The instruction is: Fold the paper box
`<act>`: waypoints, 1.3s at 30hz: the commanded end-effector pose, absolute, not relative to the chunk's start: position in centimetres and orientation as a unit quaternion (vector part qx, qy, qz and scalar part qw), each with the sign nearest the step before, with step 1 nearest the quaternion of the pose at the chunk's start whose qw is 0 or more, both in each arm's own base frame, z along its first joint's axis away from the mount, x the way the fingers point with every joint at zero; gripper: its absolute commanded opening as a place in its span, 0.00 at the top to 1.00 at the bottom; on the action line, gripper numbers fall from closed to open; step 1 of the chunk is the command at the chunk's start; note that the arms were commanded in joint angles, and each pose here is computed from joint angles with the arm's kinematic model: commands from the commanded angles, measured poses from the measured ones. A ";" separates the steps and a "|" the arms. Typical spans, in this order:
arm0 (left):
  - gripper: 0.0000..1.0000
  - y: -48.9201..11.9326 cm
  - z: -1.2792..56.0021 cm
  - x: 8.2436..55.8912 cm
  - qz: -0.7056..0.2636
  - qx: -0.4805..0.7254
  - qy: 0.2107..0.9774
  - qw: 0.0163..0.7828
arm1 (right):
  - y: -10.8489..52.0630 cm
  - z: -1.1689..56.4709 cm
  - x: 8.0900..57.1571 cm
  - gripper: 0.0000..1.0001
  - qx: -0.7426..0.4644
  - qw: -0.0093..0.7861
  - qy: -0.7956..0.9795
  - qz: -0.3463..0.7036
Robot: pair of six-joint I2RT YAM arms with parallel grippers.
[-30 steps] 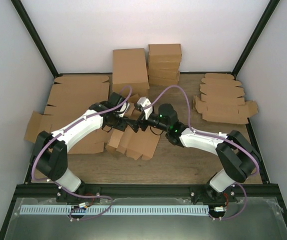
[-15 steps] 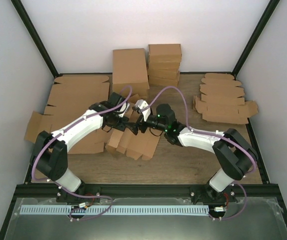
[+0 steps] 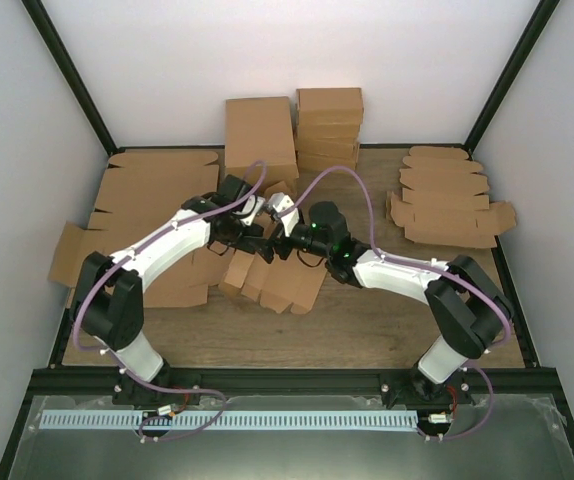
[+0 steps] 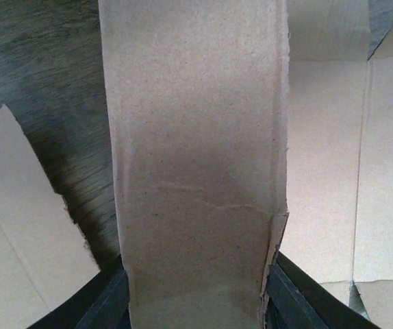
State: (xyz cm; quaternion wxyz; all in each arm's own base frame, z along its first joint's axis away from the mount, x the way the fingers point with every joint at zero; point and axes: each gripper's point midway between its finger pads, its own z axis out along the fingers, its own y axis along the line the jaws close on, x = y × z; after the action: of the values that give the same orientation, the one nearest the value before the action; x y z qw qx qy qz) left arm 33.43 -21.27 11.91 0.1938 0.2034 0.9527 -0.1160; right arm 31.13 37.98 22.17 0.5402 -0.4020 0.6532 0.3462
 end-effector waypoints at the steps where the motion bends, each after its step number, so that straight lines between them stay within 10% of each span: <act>1: 0.54 -22.9 13.0 34.0 -0.147 0.219 0.942 0.208 | 37.7 25.1 31.0 0.00 -0.398 0.566 0.638 0.338; 39: 0.54 -17.2 11.9 30.6 -0.101 0.159 0.961 0.204 | 38.4 25.2 34.8 0.00 -0.407 0.570 0.653 0.287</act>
State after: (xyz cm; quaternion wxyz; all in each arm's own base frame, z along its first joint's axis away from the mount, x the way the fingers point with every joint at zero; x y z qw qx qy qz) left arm 31.07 -19.44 11.35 0.1912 0.1923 0.9561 -0.1113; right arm 33.28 38.18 23.91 0.5561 -0.4037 0.6577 0.3086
